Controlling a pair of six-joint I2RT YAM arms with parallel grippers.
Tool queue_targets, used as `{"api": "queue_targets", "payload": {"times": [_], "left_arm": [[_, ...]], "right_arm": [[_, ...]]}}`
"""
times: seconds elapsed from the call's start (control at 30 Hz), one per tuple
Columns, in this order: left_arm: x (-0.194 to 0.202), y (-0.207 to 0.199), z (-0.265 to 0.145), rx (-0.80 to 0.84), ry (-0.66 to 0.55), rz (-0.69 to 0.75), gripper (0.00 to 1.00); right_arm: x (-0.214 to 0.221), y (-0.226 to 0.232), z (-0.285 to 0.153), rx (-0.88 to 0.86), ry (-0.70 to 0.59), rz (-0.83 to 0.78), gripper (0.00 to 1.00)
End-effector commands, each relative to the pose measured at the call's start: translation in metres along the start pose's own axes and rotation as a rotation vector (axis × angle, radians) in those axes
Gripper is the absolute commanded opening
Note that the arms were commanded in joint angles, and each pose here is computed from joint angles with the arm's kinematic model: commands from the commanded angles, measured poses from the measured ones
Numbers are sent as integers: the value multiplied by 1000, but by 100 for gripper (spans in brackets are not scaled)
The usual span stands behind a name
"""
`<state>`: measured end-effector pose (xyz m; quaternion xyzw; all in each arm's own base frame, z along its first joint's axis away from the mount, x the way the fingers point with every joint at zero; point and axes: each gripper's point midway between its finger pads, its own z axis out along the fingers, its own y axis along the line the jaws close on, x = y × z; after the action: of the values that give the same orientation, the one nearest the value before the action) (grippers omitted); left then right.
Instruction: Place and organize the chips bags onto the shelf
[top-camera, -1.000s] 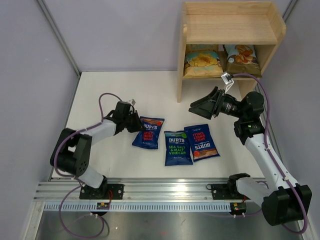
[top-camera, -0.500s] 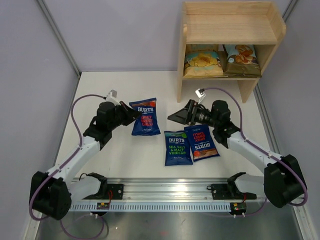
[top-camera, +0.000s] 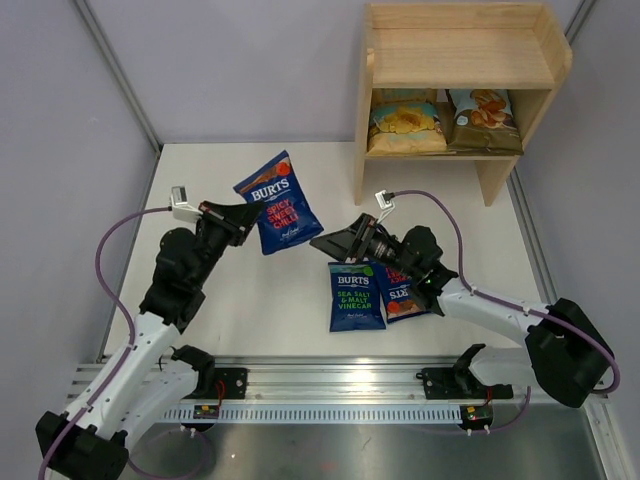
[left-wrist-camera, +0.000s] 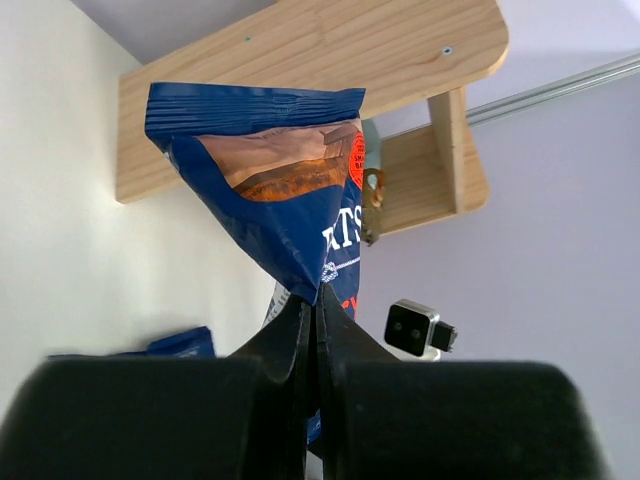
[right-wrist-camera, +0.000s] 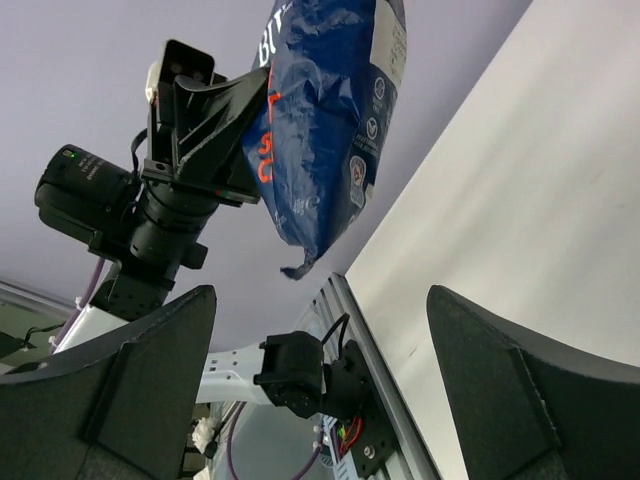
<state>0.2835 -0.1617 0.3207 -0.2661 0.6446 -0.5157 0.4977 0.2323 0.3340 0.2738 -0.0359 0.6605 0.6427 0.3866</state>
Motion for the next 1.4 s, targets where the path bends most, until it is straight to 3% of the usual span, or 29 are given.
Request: {"api": "queue_targets", "payload": {"times": [0.0,0.2,0.43,0.53,0.57,0.7,0.77,0.8,0.83,0.87,0.97,1.17,1.3,1.37], "left_arm": [[-16,-38,-4,131,-83,-104,0],[-8,-55,-11,196,-48,-180,0],[11,-56,-13,191,21,-219,0],[18,-50,-11,174,45,-219,0],[19,-50,-11,174,45,-219,0],[23,-53,-13,184,74,-164,0],[21,-57,-15,176,71,-94,12],[20,-58,-16,178,68,-66,24],[19,-60,-18,187,64,-16,36],[18,-56,-19,175,59,4,61],[15,-49,-30,174,32,76,81],[11,-42,-44,182,5,183,99],[32,-59,-44,302,108,218,99],[40,-78,-47,410,149,216,99]], "right_arm": [[-18,40,11,-151,-77,-75,94],[-21,42,27,-148,-83,-113,93],[-33,60,46,-217,-100,-145,85],[-34,61,49,-228,-107,-146,73],[-33,57,51,-221,-105,-141,62],[-30,52,49,-216,-109,-124,45],[-30,54,45,-220,-105,-113,40],[-29,53,43,-218,-99,-112,37],[-29,52,41,-213,-91,-103,35],[-32,58,37,-226,-92,-104,33],[-41,62,25,-249,-81,-90,26],[-63,71,1,-296,-15,-67,25],[-59,96,-11,-393,99,-120,24],[-66,106,-18,-423,91,-142,23]]}}
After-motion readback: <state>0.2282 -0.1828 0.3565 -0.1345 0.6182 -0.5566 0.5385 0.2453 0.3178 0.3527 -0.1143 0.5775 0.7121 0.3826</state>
